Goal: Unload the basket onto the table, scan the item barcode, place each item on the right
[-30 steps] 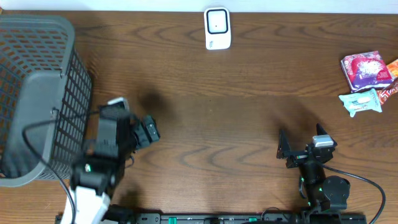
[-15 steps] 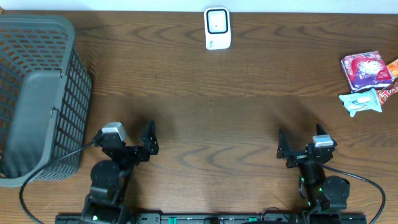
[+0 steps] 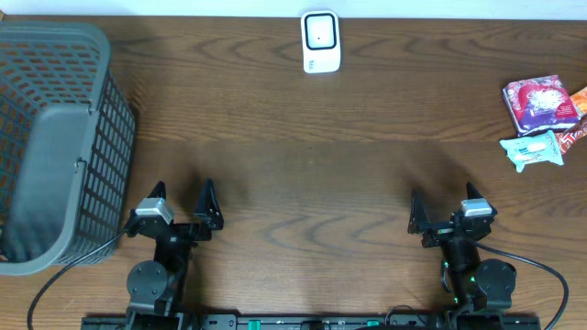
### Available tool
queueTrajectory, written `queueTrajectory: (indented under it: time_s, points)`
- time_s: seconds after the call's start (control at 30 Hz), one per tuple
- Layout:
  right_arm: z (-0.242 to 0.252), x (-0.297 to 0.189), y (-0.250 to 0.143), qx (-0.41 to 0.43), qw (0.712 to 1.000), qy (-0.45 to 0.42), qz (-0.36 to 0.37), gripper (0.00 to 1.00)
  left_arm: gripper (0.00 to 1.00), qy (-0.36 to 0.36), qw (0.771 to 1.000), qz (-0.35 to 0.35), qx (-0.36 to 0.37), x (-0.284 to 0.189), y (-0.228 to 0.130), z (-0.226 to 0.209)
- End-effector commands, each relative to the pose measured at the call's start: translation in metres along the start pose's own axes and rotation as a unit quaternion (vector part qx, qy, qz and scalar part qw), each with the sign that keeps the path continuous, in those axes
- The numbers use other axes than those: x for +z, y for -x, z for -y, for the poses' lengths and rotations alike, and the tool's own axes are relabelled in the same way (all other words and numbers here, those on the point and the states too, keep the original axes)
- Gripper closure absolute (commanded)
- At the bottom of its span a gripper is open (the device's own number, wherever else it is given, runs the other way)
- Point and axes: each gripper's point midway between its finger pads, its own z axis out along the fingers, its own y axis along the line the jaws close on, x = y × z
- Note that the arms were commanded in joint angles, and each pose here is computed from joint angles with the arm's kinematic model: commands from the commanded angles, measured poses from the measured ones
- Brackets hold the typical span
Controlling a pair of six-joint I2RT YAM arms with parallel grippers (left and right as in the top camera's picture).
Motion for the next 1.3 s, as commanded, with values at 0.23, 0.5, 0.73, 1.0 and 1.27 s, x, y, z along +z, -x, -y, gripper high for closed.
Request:
queueTrajectory:
  time_s: [0.23,0.5,0.73,1.0,1.27]
  points:
    - [0.000,0.000,0.000,0.006,1.000,-0.001,0.001,0.01,0.02,-0.039,0.995,0.021,0.092,-0.002,0.009,0.013]
    - [0.000,0.000,0.000,0.006,1.000,-0.001,0.001,0.01,0.02,-0.004,0.993,-0.062,0.098,-0.003,-0.031,-0.007]
    - [0.000,0.000,0.000,0.006,1.000,-0.001,0.001,0.01,0.02,0.018,0.992,-0.077,0.101,-0.004,-0.038,-0.016]
    - [0.000,0.000,0.000,0.006,1.000,-0.001,0.001,0.01,0.02,0.007,0.987,-0.079,0.137,-0.004,-0.039,-0.013]
    - [0.000,0.000,0.000,0.006,1.000,-0.001,0.001,0.01,0.02,0.030,0.986,-0.077,0.145,-0.004,-0.037,-0.022]
